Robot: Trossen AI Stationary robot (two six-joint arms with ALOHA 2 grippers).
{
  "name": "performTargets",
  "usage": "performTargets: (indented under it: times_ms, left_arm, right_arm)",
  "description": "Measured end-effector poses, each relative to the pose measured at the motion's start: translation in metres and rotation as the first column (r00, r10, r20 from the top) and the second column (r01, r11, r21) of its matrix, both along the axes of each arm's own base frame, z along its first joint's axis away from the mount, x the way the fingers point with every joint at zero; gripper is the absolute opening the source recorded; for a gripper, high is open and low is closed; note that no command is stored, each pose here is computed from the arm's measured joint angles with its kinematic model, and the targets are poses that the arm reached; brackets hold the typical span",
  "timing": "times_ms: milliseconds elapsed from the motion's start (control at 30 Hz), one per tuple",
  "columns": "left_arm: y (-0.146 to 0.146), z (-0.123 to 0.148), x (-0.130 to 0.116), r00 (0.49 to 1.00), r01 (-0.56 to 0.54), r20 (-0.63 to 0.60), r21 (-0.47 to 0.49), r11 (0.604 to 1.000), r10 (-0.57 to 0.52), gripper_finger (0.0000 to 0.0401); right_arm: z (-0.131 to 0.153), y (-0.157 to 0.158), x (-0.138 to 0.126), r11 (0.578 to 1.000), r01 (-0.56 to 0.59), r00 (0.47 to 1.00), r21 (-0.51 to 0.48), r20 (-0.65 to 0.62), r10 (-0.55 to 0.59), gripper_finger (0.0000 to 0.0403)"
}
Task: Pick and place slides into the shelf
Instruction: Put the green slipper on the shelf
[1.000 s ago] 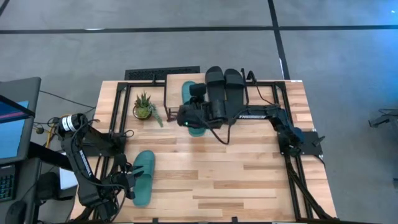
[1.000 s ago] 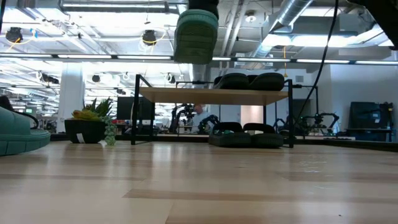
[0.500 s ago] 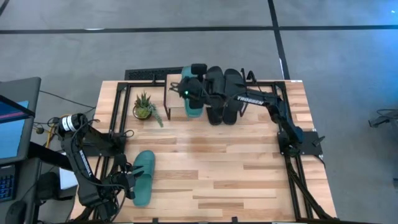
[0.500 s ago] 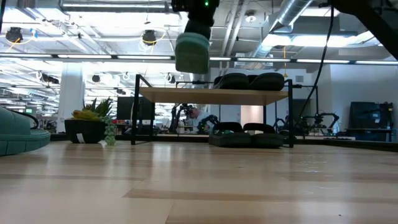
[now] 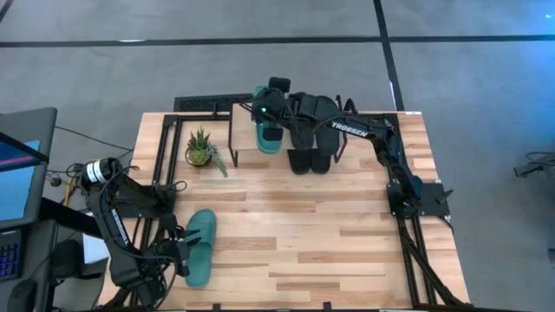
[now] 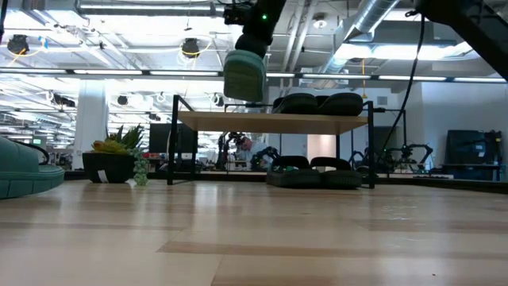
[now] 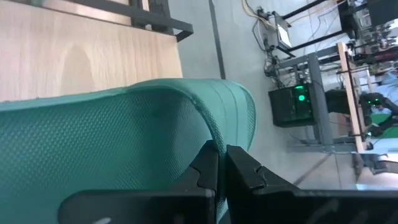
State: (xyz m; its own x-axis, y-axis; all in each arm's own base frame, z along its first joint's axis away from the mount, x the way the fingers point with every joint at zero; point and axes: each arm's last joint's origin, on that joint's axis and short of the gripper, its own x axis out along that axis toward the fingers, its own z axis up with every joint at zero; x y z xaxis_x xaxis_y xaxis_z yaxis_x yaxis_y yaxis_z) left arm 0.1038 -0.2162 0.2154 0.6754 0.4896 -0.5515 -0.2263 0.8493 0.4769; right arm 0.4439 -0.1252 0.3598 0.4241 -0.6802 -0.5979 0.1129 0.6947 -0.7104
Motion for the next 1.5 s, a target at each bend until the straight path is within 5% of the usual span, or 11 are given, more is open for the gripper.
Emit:
performTargets:
  times_ms: [600,1500]
  left_arm:
    - [0.0,0.0,0.0,1.0,-0.003,-0.006,-0.004,1.0,0.003,0.0088]
    - [0.0,0.0,0.0,1.0,-0.003,-0.009,0.002,1.0,0.003,0.0088]
  right_arm:
    - [-0.024,-0.021,0.0,0.999,0.015,1.0,0.047,-0.023,-0.014,0.0]
    - [-0.024,-0.036,-0.004,0.997,0.037,0.999,0.063,-0.002,-0.037,0.0]
